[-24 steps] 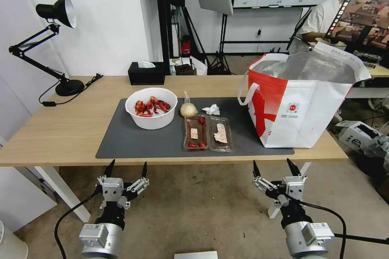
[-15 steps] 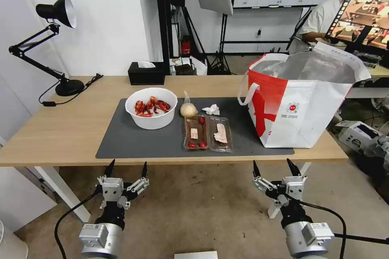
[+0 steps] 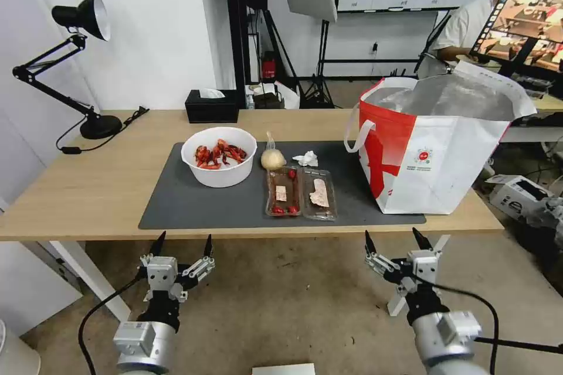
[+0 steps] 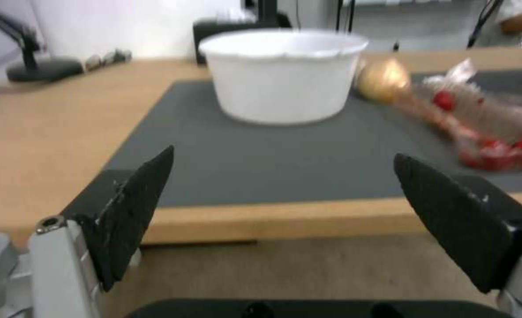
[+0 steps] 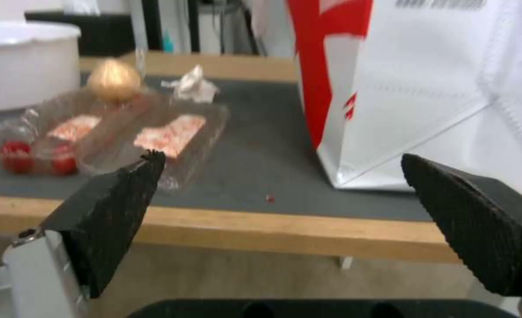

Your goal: Pick up the trash from the table and place it into the takeout bag.

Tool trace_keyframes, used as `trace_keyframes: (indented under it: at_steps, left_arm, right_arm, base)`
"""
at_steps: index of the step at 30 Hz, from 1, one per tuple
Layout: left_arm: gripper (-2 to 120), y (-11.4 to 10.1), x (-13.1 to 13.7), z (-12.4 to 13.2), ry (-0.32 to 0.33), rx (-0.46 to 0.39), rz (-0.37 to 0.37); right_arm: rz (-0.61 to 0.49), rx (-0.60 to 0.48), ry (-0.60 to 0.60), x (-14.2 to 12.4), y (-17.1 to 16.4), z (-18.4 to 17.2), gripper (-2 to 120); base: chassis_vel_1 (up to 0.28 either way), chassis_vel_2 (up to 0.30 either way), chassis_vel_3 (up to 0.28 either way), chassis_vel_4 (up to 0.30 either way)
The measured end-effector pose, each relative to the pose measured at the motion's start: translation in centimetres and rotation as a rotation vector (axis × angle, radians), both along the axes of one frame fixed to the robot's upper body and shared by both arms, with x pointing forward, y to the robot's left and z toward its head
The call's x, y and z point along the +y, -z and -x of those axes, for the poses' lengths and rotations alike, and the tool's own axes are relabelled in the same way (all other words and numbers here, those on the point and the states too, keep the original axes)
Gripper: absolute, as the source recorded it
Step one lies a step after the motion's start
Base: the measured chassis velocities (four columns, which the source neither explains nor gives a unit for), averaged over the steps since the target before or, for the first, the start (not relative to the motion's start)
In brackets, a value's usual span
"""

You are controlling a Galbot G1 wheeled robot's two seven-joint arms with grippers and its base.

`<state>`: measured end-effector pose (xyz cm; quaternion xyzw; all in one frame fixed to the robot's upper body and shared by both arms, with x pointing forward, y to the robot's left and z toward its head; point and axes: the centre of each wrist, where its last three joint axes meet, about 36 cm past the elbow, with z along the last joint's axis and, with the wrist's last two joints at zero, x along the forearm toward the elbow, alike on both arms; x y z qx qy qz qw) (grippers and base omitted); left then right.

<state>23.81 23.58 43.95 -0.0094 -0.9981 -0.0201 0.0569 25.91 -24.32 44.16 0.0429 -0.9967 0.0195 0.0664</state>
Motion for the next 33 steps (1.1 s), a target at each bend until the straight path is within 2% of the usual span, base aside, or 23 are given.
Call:
trace_keyframes:
  at_steps: [2,3,7,11,14,19,28,30,31,32,33]
  left_arm:
    - [100,-0.2,0.6,-0.4,-0.002,0.04,0.013]
    - [100,-0.6,1.3,-1.0,-0.003,0.09,0.031]
    - [100,-1.1,2.1,-1.7,-0.002,0.152,0.054]
    - [100,-1.4,2.7,-2.1,-0.001,0.187,0.069]
    - [100,-2.1,3.7,-2.8,0.008,0.252,0.101]
    - [100,-2.3,4.5,-3.0,0.038,0.232,0.12]
    - [100,-2.5,4.5,-2.7,0.031,0.226,0.102]
    - [100,-2.5,4.5,-2.6,0.028,0.227,0.097]
    - [100,-2.5,4.5,-2.5,0.026,0.231,0.095]
    - [100,-2.5,4.5,-2.5,0.026,0.231,0.095]
    - [100,-2.5,4.5,-2.4,0.025,0.233,0.095]
  right_arm:
    - [-0.006,0.036,-0.018,-0.6,-0.4,-1.0,100]
    - [-0.01,0.083,-0.04,-1.5,-0.9,-2.3,100]
    - [-0.015,0.141,-0.073,-2.6,-1.7,-4.0,100]
    - [-0.035,0.148,-0.111,-3.1,-1.4,-4.6,100]
    - [-0.051,0.145,-0.14,-3.1,-0.9,-4.8,100]
    - [-0.062,0.136,-0.144,-2.9,-1.1,-4.7,100]
    - [-0.107,0.123,-0.155,-2.7,-1.6,-5.0,100]
    - [-0.18,0.123,-0.168,-2.5,-1.9,-5.3,100]
    - [-0.272,0.134,-0.183,-2.1,-2.5,-5.5,100]
    - [-0.272,0.134,-0.183,-2.1,-2.5,-5.5,100]
    - [-0.339,0.144,-0.191,-1.9,-3.0,-5.8,100]
  base:
    - [0.0,0.0,0.0,0.0]
    - [0.0,0.0,0.0,0.0]
    - [0.0,0.0,0.0,0.0]
    - [0.0,0.0,0.0,0.0]
    - [0.0,0.0,0.0,0.0]
    - [0.0,0.0,0.0,0.0]
    - [0.0,0.0,0.0,0.0]
    - [0.0,0.0,0.0,0.0]
    - [0.0,0.0,0.0,0.0]
    - [0.0,0.0,0.0,0.0]
    - [0.0,0.0,0.0,0.0]
